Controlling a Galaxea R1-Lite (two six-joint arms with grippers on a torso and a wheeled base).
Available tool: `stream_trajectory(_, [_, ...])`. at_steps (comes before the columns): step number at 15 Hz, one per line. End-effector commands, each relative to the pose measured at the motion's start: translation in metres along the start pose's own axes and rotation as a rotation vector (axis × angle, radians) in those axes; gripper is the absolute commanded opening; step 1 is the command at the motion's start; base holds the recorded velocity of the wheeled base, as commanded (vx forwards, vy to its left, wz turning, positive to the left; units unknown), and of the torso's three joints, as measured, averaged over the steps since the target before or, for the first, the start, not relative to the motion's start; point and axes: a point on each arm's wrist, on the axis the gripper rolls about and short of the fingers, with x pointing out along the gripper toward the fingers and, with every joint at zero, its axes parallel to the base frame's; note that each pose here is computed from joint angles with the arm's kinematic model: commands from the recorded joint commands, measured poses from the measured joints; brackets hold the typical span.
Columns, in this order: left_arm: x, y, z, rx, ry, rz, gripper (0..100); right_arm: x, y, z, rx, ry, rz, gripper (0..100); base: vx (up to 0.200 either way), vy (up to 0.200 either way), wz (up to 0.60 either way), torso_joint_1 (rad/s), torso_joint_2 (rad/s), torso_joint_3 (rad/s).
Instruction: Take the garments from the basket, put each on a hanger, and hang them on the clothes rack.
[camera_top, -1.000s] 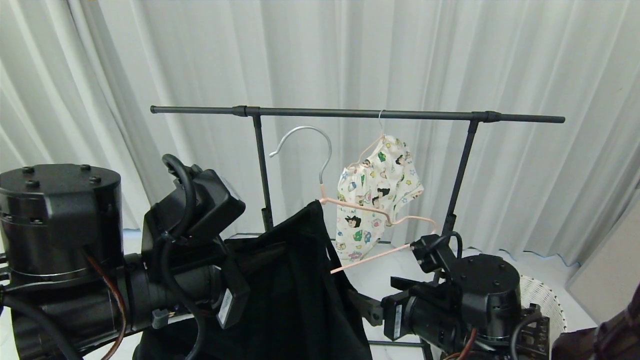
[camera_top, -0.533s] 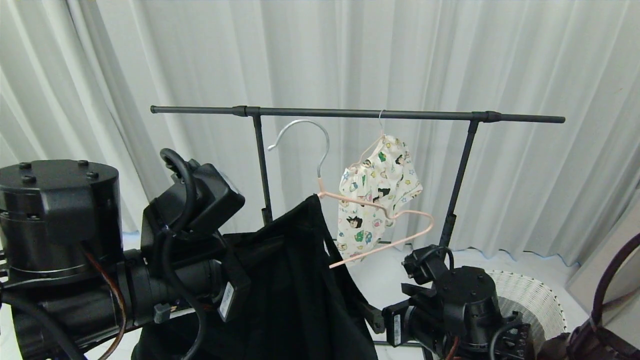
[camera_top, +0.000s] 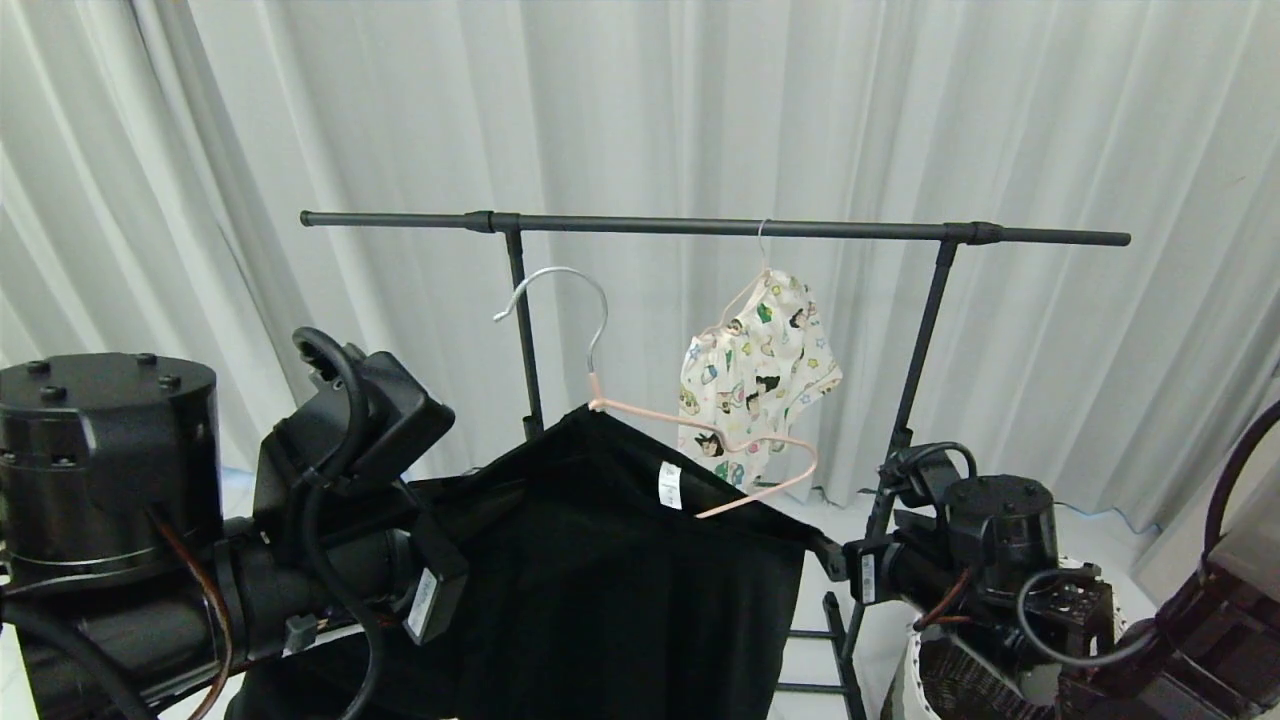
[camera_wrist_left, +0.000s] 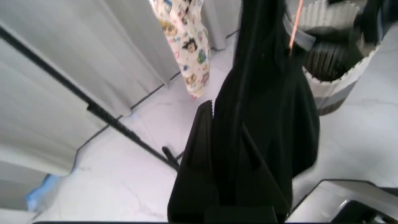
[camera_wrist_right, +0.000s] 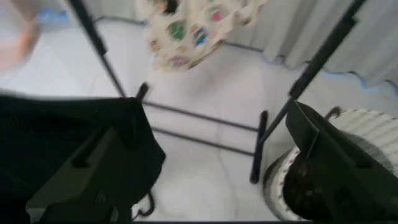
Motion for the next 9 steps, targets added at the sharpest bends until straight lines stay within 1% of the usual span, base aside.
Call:
stream_trajectory(1, [-0.008, -0.004, -0.01, -0.003, 0.016, -0.002, 0, 0.005, -0.016, 0.016, 0.024, -0.053, -0.048, 100, 0.0, 0.0, 0.0, 0.0, 0.0, 0.0])
stream_trajectory(4, [-0.013, -0.01, -0.023, -0.003, 0.046, -0.021, 0, 0.006, -0.016, 0.038, 0.042, -0.12, -0.036, 100, 0.0, 0.0, 0.0, 0.0, 0.0, 0.0])
stream_trajectory(7, [-0.008, -0.011, -0.028, -0.006, 0.077, -0.032, 0, -0.008, -0.014, 0.062, 0.046, -0.144, 0.022, 100, 0.0, 0.0, 0.0, 0.0, 0.0, 0.0])
stream_trajectory(9, [-0.006, -0.011, -0.029, -0.007, 0.087, -0.038, 0, -0.022, -0.013, 0.083, 0.052, -0.169, 0.064, 100, 0.0, 0.0, 0.0, 0.0, 0.0, 0.0])
